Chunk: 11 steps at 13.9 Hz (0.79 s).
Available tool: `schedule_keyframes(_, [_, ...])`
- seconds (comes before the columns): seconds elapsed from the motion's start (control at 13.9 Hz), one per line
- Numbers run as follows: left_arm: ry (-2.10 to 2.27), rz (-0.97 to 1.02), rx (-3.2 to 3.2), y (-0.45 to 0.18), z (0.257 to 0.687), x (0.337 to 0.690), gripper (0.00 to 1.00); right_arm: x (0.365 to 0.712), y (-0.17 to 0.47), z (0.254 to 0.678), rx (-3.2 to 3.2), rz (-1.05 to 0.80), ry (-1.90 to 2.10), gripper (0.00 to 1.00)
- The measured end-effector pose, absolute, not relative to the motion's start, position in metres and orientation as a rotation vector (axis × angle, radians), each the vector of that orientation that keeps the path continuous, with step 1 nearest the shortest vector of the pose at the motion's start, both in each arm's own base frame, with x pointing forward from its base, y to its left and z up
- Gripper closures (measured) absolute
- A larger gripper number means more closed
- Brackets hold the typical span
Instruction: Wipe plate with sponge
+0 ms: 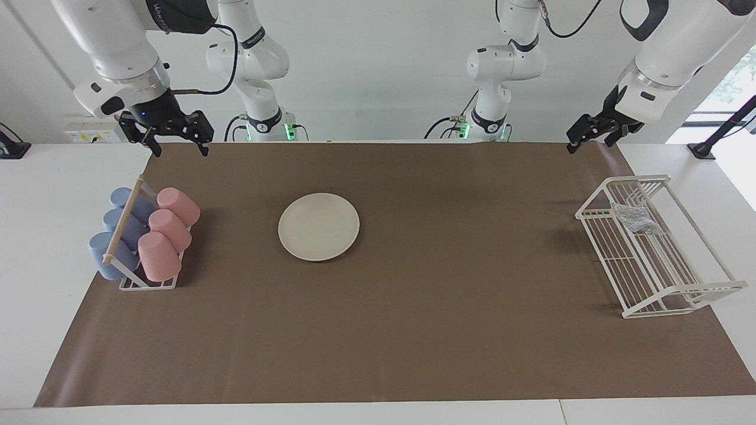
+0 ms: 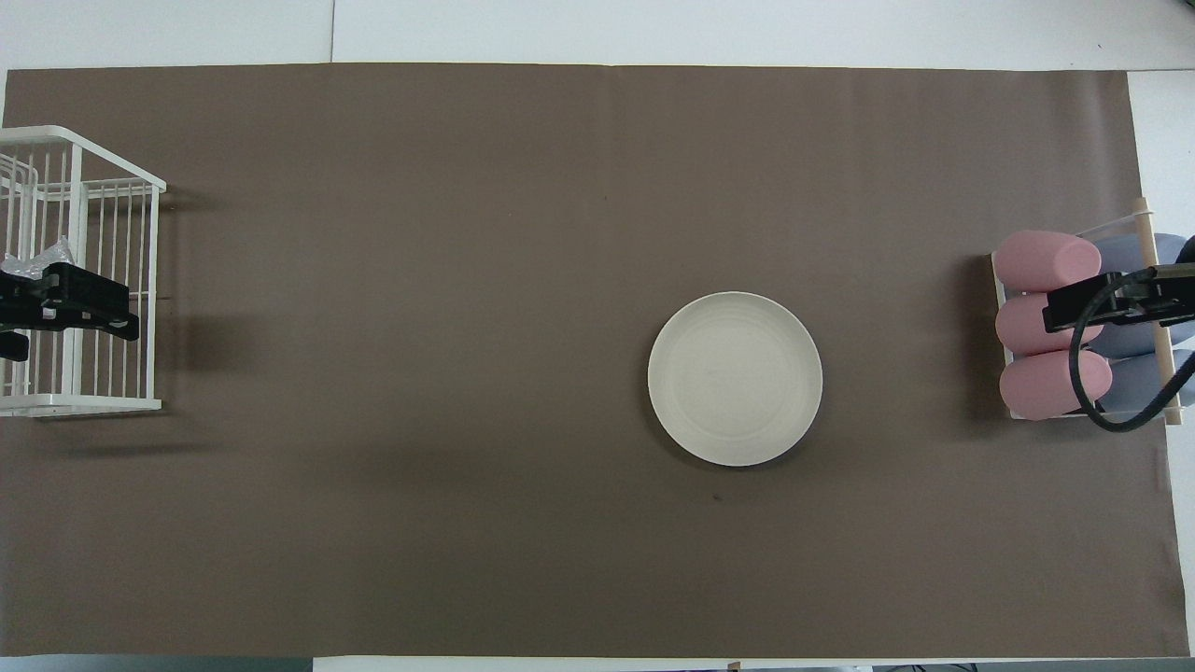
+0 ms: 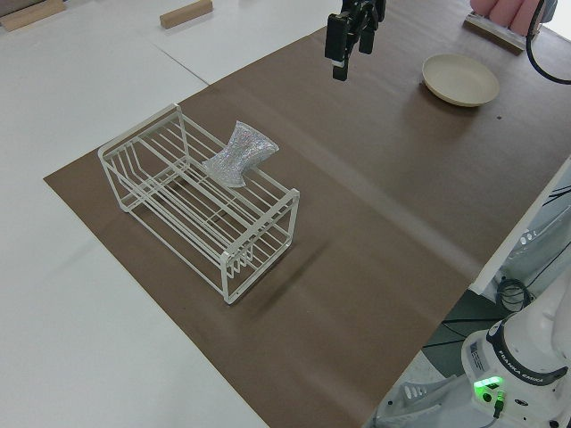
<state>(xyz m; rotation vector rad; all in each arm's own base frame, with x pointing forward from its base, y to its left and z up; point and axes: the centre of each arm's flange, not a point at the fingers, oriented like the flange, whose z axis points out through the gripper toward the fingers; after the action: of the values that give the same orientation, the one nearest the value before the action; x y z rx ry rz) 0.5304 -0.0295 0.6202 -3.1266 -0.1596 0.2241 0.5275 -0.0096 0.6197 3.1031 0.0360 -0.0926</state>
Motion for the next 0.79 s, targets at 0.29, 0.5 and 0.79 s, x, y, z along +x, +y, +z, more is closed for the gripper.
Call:
schedule_keyframes(0.29, [-0.152, 0.188, -3.130, -0.032, 0.639, 0.535, 0.00, 0.528, -0.010, 0.620, 3.103, -0.093, 0.036, 0.00])
schedule_keyframes(0.5, [-0.155, 0.192, -3.130, -0.031, 0.632, 0.540, 0.00, 0.528, -0.010, 0.620, 3.103, -0.093, 0.036, 0.00])
schedule_keyframes(0.79, [-0.158, 0.161, -3.134, -0.031, 0.626, 0.549, 0.00, 0.528, -0.010, 0.620, 3.103, -0.093, 0.036, 0.00])
